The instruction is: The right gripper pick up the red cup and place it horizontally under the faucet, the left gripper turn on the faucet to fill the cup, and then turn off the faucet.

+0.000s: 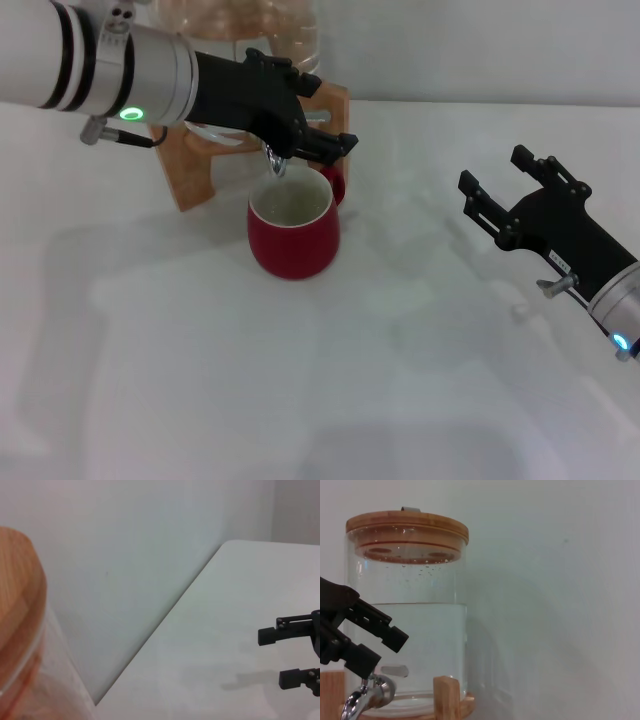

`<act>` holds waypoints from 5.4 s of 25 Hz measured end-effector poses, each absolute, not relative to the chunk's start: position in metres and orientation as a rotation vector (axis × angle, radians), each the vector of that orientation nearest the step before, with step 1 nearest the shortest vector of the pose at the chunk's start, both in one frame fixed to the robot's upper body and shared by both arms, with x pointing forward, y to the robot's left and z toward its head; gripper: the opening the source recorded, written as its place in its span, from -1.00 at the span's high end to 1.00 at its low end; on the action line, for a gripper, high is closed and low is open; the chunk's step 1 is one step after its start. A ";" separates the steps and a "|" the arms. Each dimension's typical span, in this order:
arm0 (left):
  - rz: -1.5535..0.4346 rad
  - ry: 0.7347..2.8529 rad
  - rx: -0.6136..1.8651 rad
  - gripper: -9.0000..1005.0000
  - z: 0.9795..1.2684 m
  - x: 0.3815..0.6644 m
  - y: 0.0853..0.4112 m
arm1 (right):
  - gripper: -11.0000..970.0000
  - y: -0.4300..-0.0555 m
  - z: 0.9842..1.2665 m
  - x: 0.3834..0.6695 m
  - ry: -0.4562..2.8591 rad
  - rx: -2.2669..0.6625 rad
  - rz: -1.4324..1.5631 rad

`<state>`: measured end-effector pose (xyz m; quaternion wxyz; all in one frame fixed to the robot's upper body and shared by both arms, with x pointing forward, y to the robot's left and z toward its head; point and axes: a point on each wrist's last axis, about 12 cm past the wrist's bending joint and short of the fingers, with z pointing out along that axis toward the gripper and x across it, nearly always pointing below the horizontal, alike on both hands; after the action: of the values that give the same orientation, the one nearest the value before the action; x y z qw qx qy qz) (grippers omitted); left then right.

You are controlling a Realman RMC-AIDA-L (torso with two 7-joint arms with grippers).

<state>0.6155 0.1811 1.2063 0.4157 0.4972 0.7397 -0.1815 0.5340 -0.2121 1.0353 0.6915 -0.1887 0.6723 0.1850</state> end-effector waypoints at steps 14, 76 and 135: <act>-0.485 1.864 1.306 -0.72 1.200 0.610 0.170 | -0.51 -0.213 1.035 0.533 1.498 -0.417 0.415; -0.393 1.872 1.292 -0.72 1.196 0.615 0.173 | -0.51 -0.213 1.035 0.531 1.497 -0.412 0.419; -0.523 1.431 0.420 -0.71 1.102 0.461 0.274 | -0.51 -0.213 1.027 0.519 1.509 -0.443 0.433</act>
<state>0.4613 0.2740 1.1016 0.7036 0.1890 0.6434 -0.2351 0.5185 -0.2125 1.0272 0.6854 -0.1978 0.6736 0.1933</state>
